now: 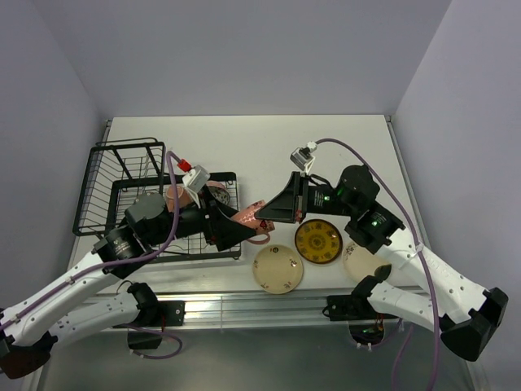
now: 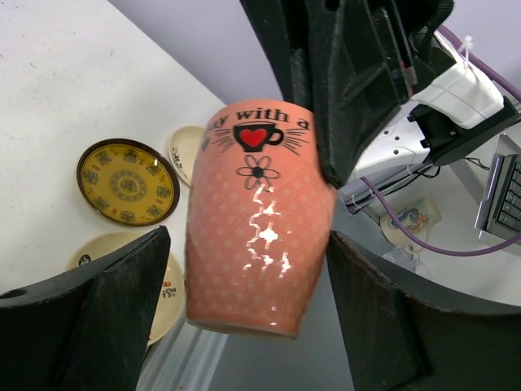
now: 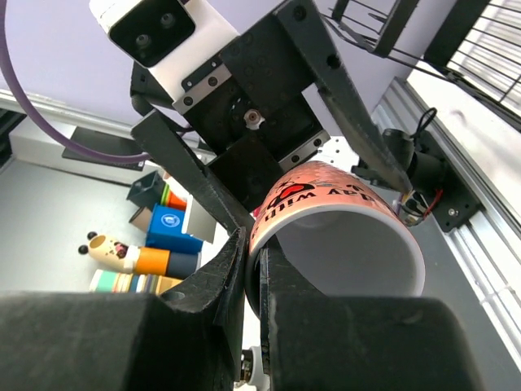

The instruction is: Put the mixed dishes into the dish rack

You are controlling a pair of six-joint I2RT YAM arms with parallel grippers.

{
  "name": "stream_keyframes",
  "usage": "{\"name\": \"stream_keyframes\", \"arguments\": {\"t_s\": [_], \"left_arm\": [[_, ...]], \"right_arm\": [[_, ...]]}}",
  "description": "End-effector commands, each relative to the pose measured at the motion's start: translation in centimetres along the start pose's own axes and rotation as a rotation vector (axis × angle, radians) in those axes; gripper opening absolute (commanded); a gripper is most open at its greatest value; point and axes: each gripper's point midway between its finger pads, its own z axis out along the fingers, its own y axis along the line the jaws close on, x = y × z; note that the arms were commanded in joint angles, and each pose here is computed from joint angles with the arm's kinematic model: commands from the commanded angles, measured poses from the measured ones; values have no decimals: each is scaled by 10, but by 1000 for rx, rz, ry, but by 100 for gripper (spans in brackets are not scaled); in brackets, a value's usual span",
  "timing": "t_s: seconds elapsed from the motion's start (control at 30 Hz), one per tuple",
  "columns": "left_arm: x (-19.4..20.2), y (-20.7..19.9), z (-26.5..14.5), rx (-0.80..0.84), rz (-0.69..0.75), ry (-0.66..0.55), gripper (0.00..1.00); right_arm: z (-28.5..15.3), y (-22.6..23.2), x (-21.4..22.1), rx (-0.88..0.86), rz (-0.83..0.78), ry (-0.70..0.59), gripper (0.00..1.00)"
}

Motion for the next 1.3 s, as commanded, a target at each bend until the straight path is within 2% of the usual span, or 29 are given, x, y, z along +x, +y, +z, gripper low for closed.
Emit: {"name": "stream_keyframes", "arguments": {"t_s": [0.0,0.17,0.27,0.37,0.4,0.47,0.57,0.6,0.67,0.7,0.77,0.8,0.97,1.07,1.17,1.27], "left_arm": [[-13,-15,-7,46,14,-46,82],[-21,-17,-10,28,6,-60,62],[-28,-21,-12,22,-8,-80,47],[-31,-22,-13,10,-36,-79,4],[-31,-21,-13,0,-48,-78,0],[-32,-23,-15,0,-60,-78,0],[-33,-25,-18,0,-81,-82,0],[-34,-26,-19,1,-83,-84,0],[-32,-25,-20,-12,-100,-78,0],[-33,-26,-20,-13,-104,-75,0],[-29,-21,-18,-37,-123,-48,0],[-28,-21,-18,-48,-131,-37,0],[-22,-10,-15,-116,-167,0,0],[-28,-4,-16,-175,-181,-1,0],[-36,6,-14,-268,-215,-3,0],[-28,38,-16,-471,-321,28,0]], "right_arm": [[0,25,-2,-107,-68,8,0],[2,17,-1,-88,-64,18,0],[3,13,0,-71,-72,28,0],[2,8,-1,-55,-73,20,0],[2,7,-2,-50,-84,17,0],[2,5,-4,-43,-90,17,4],[3,4,-6,-35,-110,15,31],[3,2,-8,-29,-124,13,45],[3,-1,-10,-14,-135,13,59],[2,-2,-12,-9,-144,7,72],[1,-4,-13,14,-156,1,86],[-1,-8,-17,53,-167,-13,98],[-7,-27,-26,182,-235,-46,100],[-22,-45,-38,347,-295,-118,100],[-48,-69,-52,543,-365,-205,100],[-67,-81,-53,635,-435,-232,100]]}}
